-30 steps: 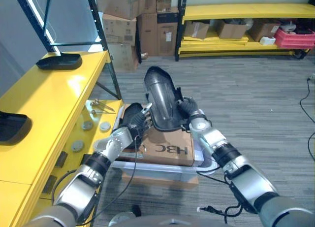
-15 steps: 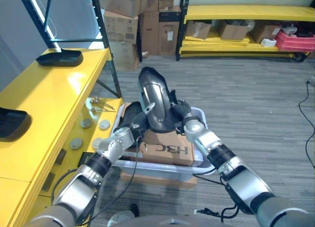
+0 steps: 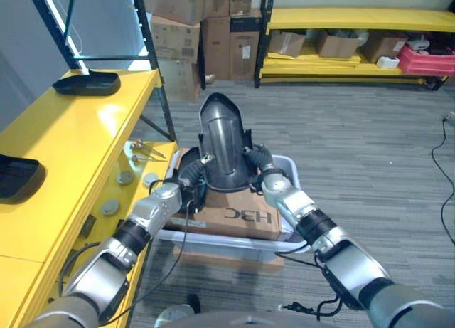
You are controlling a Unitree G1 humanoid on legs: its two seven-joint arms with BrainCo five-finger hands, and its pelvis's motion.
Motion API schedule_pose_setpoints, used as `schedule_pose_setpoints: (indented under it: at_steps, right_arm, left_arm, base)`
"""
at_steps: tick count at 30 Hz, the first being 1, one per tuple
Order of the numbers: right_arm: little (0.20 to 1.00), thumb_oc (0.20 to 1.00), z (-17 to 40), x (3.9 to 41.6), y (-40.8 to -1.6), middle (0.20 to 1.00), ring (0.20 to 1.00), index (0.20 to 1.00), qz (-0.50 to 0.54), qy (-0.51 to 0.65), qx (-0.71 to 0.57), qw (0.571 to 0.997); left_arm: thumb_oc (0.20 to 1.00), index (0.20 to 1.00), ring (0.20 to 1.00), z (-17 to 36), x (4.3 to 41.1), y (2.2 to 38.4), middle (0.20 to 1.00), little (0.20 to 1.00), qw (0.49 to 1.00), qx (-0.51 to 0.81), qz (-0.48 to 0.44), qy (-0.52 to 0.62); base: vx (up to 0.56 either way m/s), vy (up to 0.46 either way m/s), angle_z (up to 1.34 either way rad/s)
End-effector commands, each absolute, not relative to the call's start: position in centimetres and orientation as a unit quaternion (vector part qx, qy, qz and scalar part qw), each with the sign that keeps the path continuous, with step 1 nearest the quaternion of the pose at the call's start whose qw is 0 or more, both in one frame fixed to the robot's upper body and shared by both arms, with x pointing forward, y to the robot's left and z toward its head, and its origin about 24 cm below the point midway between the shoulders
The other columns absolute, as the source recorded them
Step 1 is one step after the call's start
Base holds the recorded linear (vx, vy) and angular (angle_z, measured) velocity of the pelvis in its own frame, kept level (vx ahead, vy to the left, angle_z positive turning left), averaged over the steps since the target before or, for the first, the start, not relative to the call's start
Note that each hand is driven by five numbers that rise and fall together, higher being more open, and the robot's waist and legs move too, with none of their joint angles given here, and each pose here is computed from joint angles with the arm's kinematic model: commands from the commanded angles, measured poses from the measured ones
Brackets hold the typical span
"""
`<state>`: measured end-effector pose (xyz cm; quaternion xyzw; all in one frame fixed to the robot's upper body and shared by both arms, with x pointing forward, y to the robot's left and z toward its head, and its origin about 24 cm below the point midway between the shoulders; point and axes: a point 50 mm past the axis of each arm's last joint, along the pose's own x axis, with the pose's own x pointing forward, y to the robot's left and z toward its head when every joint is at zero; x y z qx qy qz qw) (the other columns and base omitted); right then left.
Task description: Move parts from the plastic box to the shelf.
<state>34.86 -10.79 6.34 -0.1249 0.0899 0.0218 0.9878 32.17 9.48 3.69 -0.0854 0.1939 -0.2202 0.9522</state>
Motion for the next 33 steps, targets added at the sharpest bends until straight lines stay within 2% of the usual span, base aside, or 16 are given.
schedule_pose_setpoints:
  at_steps: [1, 3, 4, 16, 22, 33]
  right_arm:
    - [0.200, 0.200, 7.2, 35.0, -9.5, 0.200, 0.200, 0.200, 0.041, 0.078, -0.070, 0.994]
    - [0.200, 0.200, 7.2, 34.9, -9.2, 0.200, 0.200, 0.200, 0.047, 0.085, -0.040, 0.995]
    - [1.000, 1.000, 7.4, 34.7, -8.8, 1.000, 1.000, 1.000, 0.045, 0.087, 0.018, 0.995]
    - [1.000, 1.000, 10.0, 34.6, -10.5, 1.000, 1.000, 1.000, -0.014, 0.017, 0.113, 0.993]
    - [1.000, 1.000, 11.6, 33.5, -13.5, 1.000, 1.000, 1.000, -0.044, -0.036, 0.144, 0.988]
    - [1.000, 1.000, 9.0, 29.7, -20.4, 1.000, 1.000, 1.000, -0.107, -0.031, 0.146, 0.983]
  left_arm:
    - [0.200, 0.200, 0.200, 10.3, 32.9, 4.6, 0.200, 0.200, 0.938, -0.127, -0.321, 0.038]
    - [0.200, 0.200, 0.200, 10.9, 33.0, 4.8, 0.200, 0.200, 0.943, -0.119, -0.310, 0.016]
    - [0.200, 0.200, 0.200, 12.0, 33.1, 5.2, 0.200, 0.200, 0.948, -0.121, -0.295, -0.013]
    - [0.200, 0.200, 0.200, 12.8, 33.8, 8.2, 0.200, 0.200, 0.971, -0.083, -0.215, -0.055]
    - [0.200, 0.200, 0.200, 12.6, 34.1, 12.0, 0.200, 0.200, 0.985, -0.049, -0.139, -0.085]
    - [0.200, 0.200, 0.200, 12.1, 32.3, 17.4, 0.200, 0.200, 0.991, -0.044, -0.058, -0.116]
  base:
    - [0.00, 0.000, 0.00]
    - [0.00, 0.000, 0.00]
    - [0.00, 0.000, 0.00]
    - [0.00, 0.003, 0.01]
    - [0.00, 0.009, -0.05]
    - [0.03, -0.048, -0.02]
